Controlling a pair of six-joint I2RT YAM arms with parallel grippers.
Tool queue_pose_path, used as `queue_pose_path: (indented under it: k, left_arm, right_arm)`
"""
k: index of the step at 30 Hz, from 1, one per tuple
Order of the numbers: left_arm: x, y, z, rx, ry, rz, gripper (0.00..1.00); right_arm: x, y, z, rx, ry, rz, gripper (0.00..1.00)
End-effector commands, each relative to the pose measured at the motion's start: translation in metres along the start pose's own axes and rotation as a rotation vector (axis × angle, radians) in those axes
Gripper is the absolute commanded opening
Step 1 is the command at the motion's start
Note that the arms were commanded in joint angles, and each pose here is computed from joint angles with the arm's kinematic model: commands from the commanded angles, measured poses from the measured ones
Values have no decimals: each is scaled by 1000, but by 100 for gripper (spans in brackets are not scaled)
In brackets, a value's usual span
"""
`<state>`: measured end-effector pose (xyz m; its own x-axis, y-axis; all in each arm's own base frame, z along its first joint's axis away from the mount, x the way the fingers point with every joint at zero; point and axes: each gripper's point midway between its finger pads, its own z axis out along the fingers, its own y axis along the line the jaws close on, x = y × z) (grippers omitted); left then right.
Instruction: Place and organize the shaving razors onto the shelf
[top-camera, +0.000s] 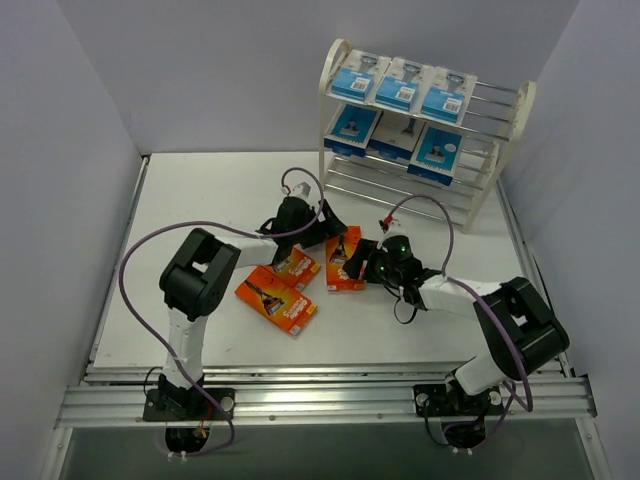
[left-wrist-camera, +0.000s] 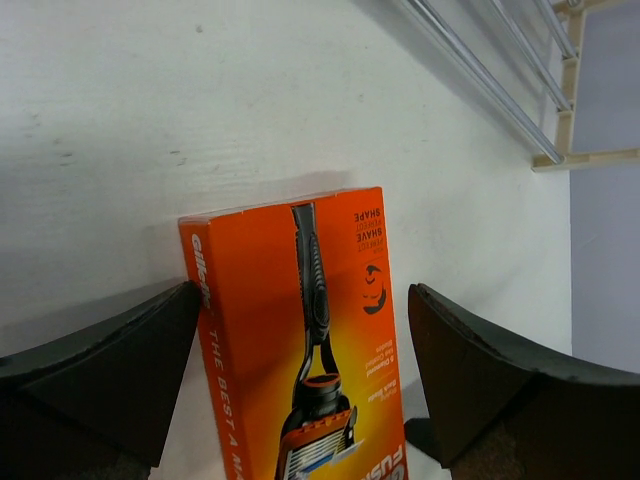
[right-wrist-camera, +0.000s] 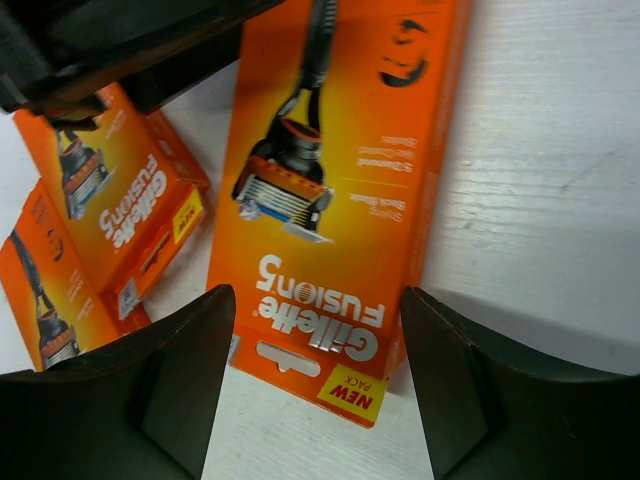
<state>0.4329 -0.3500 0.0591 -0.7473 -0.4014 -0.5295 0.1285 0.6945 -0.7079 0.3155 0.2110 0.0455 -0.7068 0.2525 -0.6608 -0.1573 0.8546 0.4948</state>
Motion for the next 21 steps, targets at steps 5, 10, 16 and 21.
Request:
queue_pose_path:
  k: [5,10,16,21]
  left_arm:
    - [8,-50,22,130,23,52,94]
    - [20,-60,27,162,50,48,94]
    - [25,-72,29,200,70,67,94]
    - [23,-79,22,228,65,87,94]
  right_arm:
    - [5,23,9,-90,2,-11,63]
    - [7,31,17,-111,7,-17,63]
    - [11,39,23,-127,11,-25,63]
    - [6,43,22,-137,-1,-32,64]
